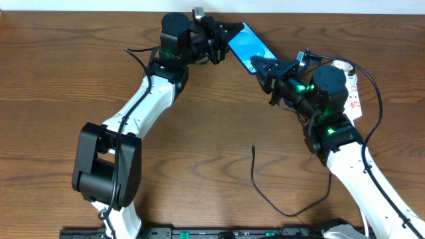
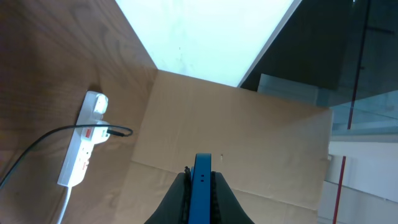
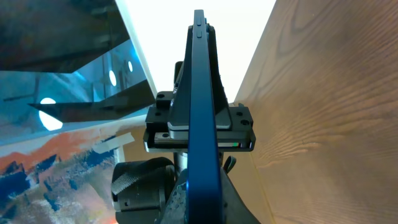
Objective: Plug charger to phone and switch on socket
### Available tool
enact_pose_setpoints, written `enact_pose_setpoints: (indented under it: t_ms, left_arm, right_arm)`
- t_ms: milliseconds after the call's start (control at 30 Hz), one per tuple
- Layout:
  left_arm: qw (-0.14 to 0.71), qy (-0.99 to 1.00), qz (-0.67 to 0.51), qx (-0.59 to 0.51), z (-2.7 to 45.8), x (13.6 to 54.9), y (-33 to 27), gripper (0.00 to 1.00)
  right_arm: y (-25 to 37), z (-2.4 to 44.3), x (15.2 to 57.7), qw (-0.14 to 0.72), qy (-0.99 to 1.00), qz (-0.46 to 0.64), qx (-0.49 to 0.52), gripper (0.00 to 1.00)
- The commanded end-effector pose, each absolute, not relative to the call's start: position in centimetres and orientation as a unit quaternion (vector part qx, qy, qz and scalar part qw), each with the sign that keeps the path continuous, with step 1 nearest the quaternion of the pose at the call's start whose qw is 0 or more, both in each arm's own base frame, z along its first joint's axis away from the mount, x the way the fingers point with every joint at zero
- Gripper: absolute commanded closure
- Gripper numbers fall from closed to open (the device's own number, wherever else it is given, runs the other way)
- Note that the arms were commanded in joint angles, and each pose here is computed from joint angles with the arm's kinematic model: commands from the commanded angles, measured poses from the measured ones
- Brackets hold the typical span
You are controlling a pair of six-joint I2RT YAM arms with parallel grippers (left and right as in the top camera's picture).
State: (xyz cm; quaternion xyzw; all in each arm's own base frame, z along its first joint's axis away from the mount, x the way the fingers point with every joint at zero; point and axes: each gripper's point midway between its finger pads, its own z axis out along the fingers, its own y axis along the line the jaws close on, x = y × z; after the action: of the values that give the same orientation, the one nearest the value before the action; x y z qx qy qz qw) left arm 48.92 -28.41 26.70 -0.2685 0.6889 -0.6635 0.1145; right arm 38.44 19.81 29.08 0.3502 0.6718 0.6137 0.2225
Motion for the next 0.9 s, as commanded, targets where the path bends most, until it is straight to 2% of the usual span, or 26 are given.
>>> enact_pose_setpoints:
  t_ms: [0, 100, 167, 300, 333, 533, 867]
  left_arm:
    - [0.133, 0.680, -0.676, -0.249, 29.5, 48.6, -28.4, 0.93]
    - [0.134, 0.680, -0.676, -0.249, 29.5, 48.6, -28.4, 0.93]
    - [0.134, 0.680, -0.676, -0.249, 29.5, 48.6, -28.4, 0.93]
    - [0.134, 0.680, -0.676, -0.249, 29.5, 48.6, -28.3, 0.92]
    - [0.135, 0.680, -0.676, -0.250, 29.5, 48.7, -28.2, 0.93]
    - [0.146, 0.676, -0.674, -0.261, 29.5, 49.7, -26.1, 0.93]
    - [0.145, 0.676, -0.678, -0.249, 29.7, 51.0, -17.6, 0.93]
  right_arm:
    - [20.3, 30.8, 38.4, 0.236, 0.666, 0.624, 0.332, 0.72]
    - [20.3, 30.8, 38.4, 0.236, 0.666, 0.624, 0.332, 0.37]
    - [20.2, 30.8, 38.4, 0.237, 0.666, 0.624, 0.333, 0.24]
    - [20.2, 30.8, 38.4, 0.237, 0.666, 0.624, 0.333, 0.04]
    - [20.2, 30.8, 38.4, 0.237, 0.666, 0.624, 0.333, 0.01]
    - [20.1, 30.8, 38.5, 0.252, 0.673, 0.618, 0.318, 0.01]
    - [19.7, 30.6, 38.5, 0.258, 0.681, 0.613, 0.307, 0.01]
